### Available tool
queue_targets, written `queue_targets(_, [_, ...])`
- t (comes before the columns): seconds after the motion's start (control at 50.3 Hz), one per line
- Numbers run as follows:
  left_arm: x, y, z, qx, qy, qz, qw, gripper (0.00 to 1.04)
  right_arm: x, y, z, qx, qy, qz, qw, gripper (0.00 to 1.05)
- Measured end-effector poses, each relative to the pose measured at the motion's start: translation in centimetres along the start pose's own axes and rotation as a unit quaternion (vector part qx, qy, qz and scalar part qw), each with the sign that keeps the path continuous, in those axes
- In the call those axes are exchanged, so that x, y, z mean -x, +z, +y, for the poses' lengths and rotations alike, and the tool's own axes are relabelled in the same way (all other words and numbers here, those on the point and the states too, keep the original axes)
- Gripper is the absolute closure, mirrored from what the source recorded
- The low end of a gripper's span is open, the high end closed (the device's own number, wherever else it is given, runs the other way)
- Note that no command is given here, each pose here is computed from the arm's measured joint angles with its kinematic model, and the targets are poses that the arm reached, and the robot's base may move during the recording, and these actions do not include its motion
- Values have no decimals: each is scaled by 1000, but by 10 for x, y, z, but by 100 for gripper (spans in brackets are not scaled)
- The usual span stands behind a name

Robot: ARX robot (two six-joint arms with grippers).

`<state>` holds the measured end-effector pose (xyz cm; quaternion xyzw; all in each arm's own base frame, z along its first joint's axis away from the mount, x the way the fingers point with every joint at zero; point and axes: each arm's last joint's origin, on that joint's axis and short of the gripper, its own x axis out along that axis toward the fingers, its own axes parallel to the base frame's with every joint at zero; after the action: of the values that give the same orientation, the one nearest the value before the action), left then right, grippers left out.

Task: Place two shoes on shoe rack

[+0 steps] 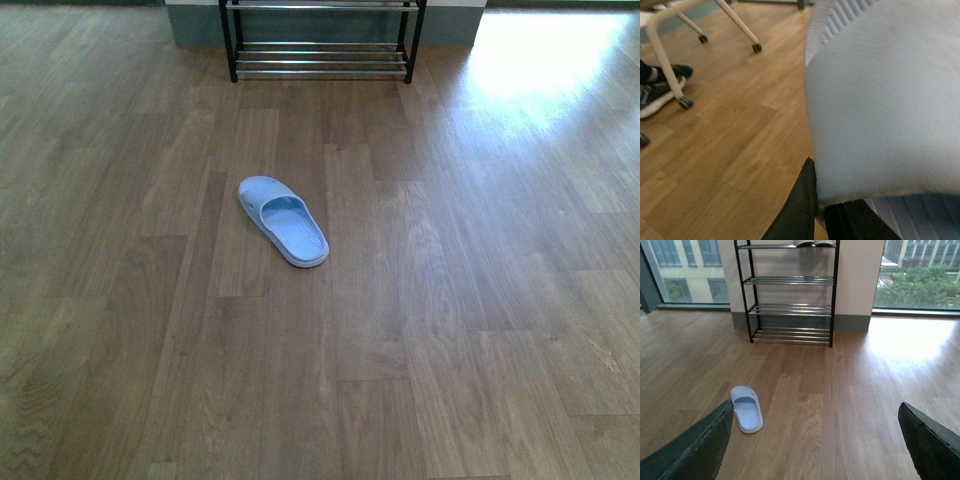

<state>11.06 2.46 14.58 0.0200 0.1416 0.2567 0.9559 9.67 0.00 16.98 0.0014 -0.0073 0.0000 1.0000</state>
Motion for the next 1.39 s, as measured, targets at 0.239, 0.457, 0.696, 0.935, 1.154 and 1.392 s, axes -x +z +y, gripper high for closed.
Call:
queue_targets(0.239, [-19, -8, 10, 9, -16, 78, 997, 103, 0, 0, 0, 0, 0, 0, 1000, 9])
queue_targets(0.457, [-14, -5, -1, -61, -56, 67, 994, 103, 0, 0, 0, 0, 0, 0, 1000, 9])
queue_targets(0.696, [-1, 3, -14, -119, -98, 11, 988, 103, 0, 0, 0, 0, 0, 0, 1000, 9])
queue_targets(0.935, [4, 2, -15, -131, -107, 3, 986, 103, 0, 0, 0, 0, 0, 0, 1000, 9])
queue_targets(1.154, [5, 3, -15, -131, -107, 3, 986, 103, 0, 0, 0, 0, 0, 0, 1000, 9])
queue_targets(1.392, [5, 3, -15, -131, -107, 3, 986, 103, 0, 0, 0, 0, -1, 0, 1000, 9])
